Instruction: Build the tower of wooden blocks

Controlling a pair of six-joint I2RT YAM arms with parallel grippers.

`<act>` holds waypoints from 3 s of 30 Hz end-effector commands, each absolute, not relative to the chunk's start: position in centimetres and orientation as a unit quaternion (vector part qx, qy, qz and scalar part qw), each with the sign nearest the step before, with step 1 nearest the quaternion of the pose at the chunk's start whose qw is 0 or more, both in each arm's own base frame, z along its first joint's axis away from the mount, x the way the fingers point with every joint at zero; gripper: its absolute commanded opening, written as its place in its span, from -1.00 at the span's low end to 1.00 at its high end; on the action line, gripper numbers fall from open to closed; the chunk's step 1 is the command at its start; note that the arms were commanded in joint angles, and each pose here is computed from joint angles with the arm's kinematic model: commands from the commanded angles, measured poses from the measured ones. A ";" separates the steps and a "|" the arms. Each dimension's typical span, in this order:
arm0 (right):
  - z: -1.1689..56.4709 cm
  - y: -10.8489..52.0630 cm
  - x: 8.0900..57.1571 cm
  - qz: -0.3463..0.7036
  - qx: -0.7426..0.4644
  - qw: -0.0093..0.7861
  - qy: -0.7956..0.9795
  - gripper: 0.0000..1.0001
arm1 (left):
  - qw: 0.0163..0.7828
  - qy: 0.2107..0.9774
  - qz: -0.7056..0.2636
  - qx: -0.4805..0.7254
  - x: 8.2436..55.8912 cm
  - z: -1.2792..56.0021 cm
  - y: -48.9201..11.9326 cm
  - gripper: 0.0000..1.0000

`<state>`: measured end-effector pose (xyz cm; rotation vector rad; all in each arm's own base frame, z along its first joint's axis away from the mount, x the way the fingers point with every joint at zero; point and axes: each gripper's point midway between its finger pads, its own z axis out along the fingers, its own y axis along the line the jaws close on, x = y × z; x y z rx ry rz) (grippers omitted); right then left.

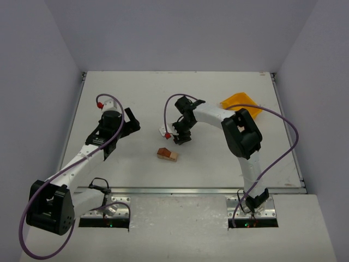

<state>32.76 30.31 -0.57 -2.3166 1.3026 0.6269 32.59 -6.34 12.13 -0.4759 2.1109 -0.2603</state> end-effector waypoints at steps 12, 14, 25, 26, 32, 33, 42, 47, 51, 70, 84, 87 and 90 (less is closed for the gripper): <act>1.8 30.5 32.9 0.209 -0.832 0.226 0.461 -0.08 | 0.490 0.843 -0.123 -0.182 34.1 14.4 -7.0 1.00; 1.9 30.4 32.9 0.209 -0.832 0.226 0.461 -0.08 | 0.491 0.843 -0.124 -0.182 34.0 14.5 -7.0 1.00; 2.5 30.7 32.7 0.216 -0.825 0.232 0.467 -0.55 | 0.490 0.844 -0.127 -0.180 34.0 14.5 -7.1 1.00; 2.7 30.8 32.8 0.216 -0.824 0.234 0.469 -0.61 | 0.490 0.843 -0.126 -0.181 34.0 14.5 -7.0 1.00; 5.8 31.6 35.1 0.189 -0.780 0.274 0.529 -0.73 | 0.491 0.843 -0.128 -0.180 34.1 14.6 -7.1 1.00; 6.5 31.5 35.7 0.181 -0.760 0.278 0.559 -0.74 | 0.491 0.843 -0.129 -0.180 34.0 14.6 -7.2 1.00; 12.3 29.4 36.4 0.133 -0.575 0.324 0.739 -0.71 | 0.494 0.840 -0.145 -0.172 33.6 15.3 -7.6 1.00; 15.0 29.8 33.9 0.151 -0.543 0.330 0.757 -0.69 | 0.502 0.834 -0.157 -0.166 33.3 15.8 -7.9 1.00; 13.4 30.3 30.4 0.140 -0.572 0.313 0.746 -0.68 | 0.508 0.829 -0.165 -0.163 33.0 16.4 -8.0 1.00; 9.1 31.4 24.8 0.151 -0.560 0.273 0.768 -0.58 | 0.514 0.824 -0.179 -0.157 32.4 17.1 -8.4 1.00; 7.2 32.1 24.1 0.161 -0.559 0.259 0.771 -0.51 | 0.516 0.823 -0.177 -0.159 32.4 17.1 -8.2 1.00; 6.9 32.3 24.1 0.159 -0.562 0.257 0.770 -0.51 | 0.516 0.823 -0.176 -0.159 32.4 17.1 -8.2 1.00; 6.6 32.5 23.8 0.160 -0.565 0.252 0.769 -0.50 | 0.516 0.823 -0.176 -0.159 32.5 17.1 -8.2 1.00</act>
